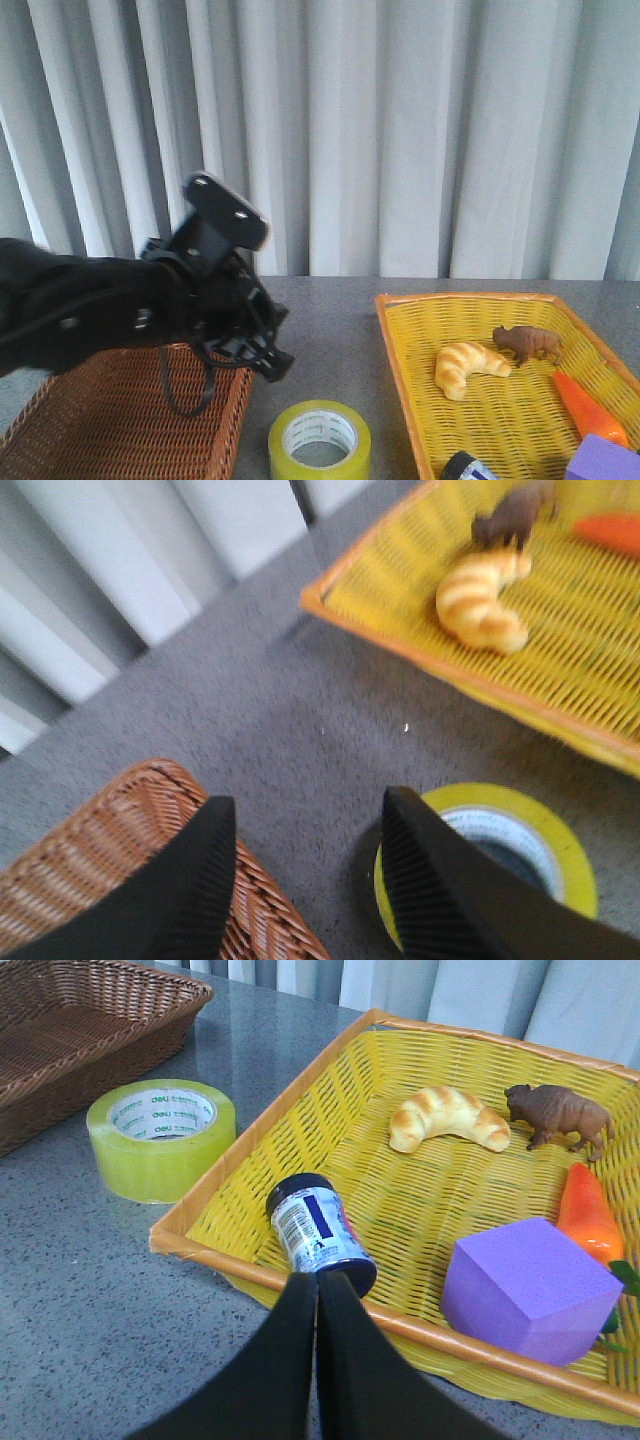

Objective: Transfer tape with both arms
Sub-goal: 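Move the left gripper down over the tape roll and close on it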

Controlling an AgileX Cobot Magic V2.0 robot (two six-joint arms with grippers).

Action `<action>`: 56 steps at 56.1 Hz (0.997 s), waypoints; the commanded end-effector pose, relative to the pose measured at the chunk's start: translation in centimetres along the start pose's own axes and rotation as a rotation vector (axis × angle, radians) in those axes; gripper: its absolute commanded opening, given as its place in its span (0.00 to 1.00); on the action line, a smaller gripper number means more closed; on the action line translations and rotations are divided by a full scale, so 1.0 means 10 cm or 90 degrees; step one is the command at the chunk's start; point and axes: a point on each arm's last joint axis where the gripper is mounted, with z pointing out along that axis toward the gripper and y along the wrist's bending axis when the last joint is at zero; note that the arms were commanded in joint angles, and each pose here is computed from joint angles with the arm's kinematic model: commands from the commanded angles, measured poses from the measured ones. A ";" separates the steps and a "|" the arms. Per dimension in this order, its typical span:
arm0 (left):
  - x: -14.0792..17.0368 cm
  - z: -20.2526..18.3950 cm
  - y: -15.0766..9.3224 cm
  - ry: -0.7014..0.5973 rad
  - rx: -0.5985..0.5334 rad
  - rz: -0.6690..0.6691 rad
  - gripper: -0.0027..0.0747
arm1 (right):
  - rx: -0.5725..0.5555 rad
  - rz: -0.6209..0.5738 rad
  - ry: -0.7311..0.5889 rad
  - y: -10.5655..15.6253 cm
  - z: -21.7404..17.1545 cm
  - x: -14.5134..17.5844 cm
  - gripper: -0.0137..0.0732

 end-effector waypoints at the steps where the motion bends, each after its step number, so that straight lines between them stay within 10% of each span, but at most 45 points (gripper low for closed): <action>1: -0.19 0.10 0.02 -0.022 0.001 0.014 0.47 | 0.015 0.007 -0.043 -0.03 -0.03 -0.12 0.15; 56: 0.42 1.33 -0.22 0.190 0.115 0.061 0.47 | 0.015 0.005 -0.041 -0.03 -0.03 -0.12 0.15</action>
